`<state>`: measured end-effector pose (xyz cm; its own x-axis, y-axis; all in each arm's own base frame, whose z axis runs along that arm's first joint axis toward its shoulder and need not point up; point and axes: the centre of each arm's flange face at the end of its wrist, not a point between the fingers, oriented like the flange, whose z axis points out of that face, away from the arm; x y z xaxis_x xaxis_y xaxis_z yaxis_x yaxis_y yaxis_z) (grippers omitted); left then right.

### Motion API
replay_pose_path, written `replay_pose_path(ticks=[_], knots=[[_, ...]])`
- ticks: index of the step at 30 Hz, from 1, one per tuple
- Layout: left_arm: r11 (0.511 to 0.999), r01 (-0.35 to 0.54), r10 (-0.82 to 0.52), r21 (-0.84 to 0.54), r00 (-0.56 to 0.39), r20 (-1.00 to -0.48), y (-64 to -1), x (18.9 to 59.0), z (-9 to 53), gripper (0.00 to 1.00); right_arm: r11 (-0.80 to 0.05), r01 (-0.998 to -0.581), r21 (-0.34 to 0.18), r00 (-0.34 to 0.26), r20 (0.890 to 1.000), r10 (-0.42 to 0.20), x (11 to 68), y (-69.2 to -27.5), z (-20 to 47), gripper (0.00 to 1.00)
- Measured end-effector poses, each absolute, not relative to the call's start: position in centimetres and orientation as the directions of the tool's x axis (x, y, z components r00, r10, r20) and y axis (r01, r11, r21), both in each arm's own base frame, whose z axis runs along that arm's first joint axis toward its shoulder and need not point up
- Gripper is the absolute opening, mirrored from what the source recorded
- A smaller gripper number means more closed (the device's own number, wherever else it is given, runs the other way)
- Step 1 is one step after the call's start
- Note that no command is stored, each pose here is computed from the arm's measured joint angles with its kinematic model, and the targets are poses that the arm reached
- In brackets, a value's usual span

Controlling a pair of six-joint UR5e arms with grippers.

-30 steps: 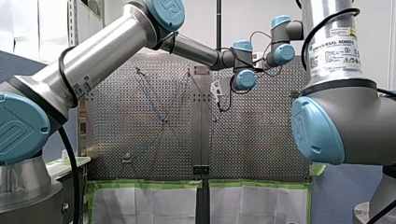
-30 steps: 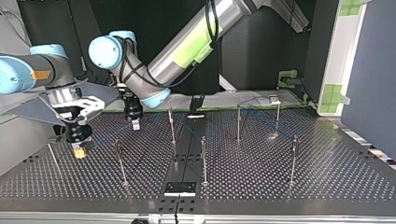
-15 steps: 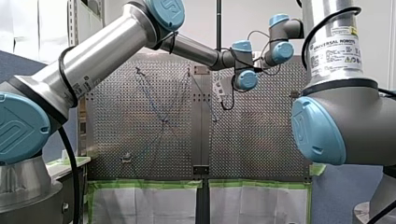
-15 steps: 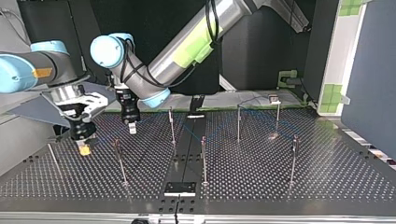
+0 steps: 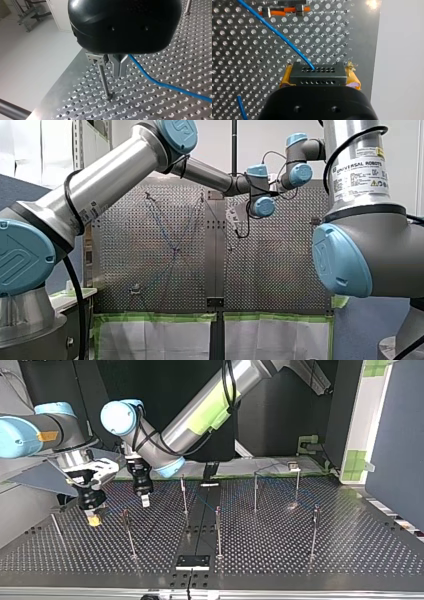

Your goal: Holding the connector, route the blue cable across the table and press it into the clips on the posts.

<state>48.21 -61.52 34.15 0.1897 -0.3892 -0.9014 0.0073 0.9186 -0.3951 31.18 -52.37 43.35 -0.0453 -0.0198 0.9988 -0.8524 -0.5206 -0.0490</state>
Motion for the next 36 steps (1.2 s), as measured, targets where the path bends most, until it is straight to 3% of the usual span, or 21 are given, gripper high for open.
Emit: replay_pose_path(ticks=[20, 36], knots=[[0.923, 0.030, -0.378, -0.383, 0.258, -0.889, -59.2, 52.4, 32.7, 0.00, -0.540, -0.841, -0.041, -0.065, 0.998, 0.025, 31.3, -53.1, 43.5, 0.00], [0.920, 0.085, -0.391, -0.384, 0.285, -0.875, -59.3, 52.9, 31.8, 0.00, -0.553, -0.833, -0.030, -0.075, 0.995, 0.059, 31.3, -53.9, 43.4, 0.00]])
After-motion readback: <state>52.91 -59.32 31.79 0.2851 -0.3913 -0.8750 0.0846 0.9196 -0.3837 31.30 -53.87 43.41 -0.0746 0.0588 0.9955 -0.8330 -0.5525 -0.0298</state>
